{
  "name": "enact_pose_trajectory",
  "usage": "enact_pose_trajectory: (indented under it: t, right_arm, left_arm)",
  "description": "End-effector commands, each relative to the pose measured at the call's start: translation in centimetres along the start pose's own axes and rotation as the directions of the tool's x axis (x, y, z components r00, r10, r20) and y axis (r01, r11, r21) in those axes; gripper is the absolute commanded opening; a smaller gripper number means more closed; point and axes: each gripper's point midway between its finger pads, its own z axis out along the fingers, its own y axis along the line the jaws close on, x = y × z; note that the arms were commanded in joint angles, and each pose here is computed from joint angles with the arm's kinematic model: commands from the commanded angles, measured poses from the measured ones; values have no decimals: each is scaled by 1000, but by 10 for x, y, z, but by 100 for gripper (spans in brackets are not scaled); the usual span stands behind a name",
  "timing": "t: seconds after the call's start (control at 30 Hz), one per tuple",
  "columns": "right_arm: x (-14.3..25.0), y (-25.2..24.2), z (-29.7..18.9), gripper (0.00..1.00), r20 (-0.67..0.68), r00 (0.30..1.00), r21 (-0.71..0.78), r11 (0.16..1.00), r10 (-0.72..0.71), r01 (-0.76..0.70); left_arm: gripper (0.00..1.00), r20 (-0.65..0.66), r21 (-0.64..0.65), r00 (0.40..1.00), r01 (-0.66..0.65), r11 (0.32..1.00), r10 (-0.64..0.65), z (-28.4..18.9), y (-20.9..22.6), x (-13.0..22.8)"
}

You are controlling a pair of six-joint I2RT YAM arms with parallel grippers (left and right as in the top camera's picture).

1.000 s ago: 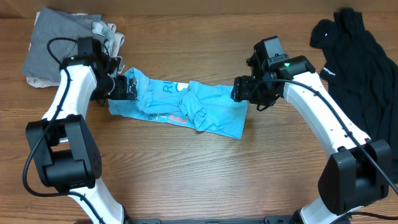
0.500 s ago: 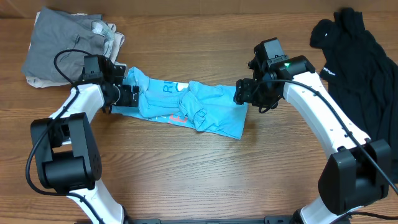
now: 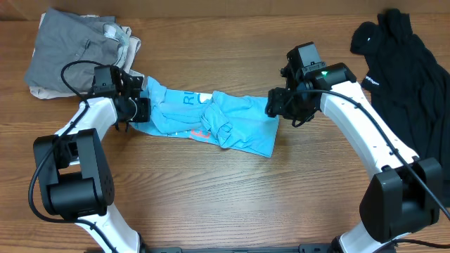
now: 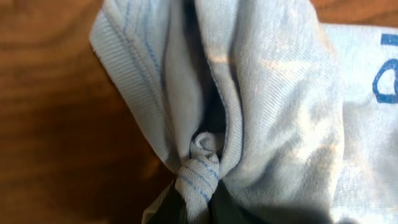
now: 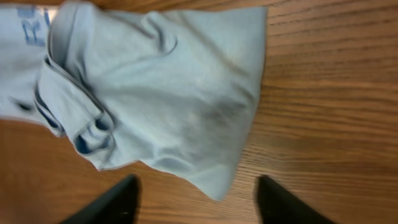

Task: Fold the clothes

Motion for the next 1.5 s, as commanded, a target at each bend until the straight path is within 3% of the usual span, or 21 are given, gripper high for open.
enact_pose_trajectory:
  t: [0.0, 0.03, 0.2, 0.37, 0.57, 0.7, 0.87, 0.93, 1.17, 1.27, 1.3, 1.33, 1.4, 1.47]
  right_arm:
    - [-2, 19, 3, 22, 17, 1000, -55, 998, 21, -20]
    - [-3, 23, 7, 4, 24, 999, -71, 996, 48, -46]
    - [3, 38, 23, 4, -2, 996, -186, 979, 89, -88]
    - [14, 44, 50, 4, -34, 995, -272, 957, 97, -103]
    - [16, 47, 58, 4, -32, 995, -302, 948, 96, -101]
    - [10, 54, 49, 4, -28, 995, -349, 932, 91, -95]
    - [-20, 55, 7, 4, 62, 995, -384, 922, 84, -53]
    - [-40, 50, -35, 4, 137, 987, -391, 920, 84, -25]
    - [-80, 17, -166, 5, 349, 932, -360, 932, 101, 34]
    - [-85, 2, -195, 8, 392, 912, -343, 939, 117, 28]
    - [-87, -2, -199, 9, 400, 908, -341, 940, 124, 21]
    - [-88, -7, -202, 11, 405, 905, -337, 941, 132, 14]
    - [-88, -15, -203, 18, 406, 903, -328, 945, 138, 4]
    - [-88, -20, -204, 22, 407, 902, -324, 946, 143, -4]
  left_arm:
    - [4, 28, -9, 1000, 5, 1000, -5, -32, -3, -18]
    - [4, 47, -25, 999, -1, 1000, 2, -47, -3, -27]
    - [4, 171, -64, 985, -27, 998, 38, -115, -13, -61]
    - [4, 246, -113, 967, -36, 993, 64, -153, -16, -70]
    - [4, 288, -135, 947, -107, 985, 143, -180, -28, -72]
    - [4, 287, -105, 917, -258, 961, 277, -177, -66, -75]
    - [4, 260, -68, 852, -453, 889, 454, -156, -128, -71]
    - [4, 236, -55, 808, -544, 838, 540, -140, -162, -65]
    - [4, 110, 23, 720, -691, 722, 685, -79, -233, -25]
    - [4, 63, 67, 691, -723, 688, 720, -56, -251, -6]
    - [5, 47, 81, 681, -732, 676, 731, -49, -256, 0]
    - [13, 34, 93, 671, -740, 667, 740, -43, -261, 6]
    - [46, 18, 101, 668, -742, 663, 744, -36, -267, 13]
    - [58, 18, 87, 689, -723, 685, 725, -35, -268, 11]
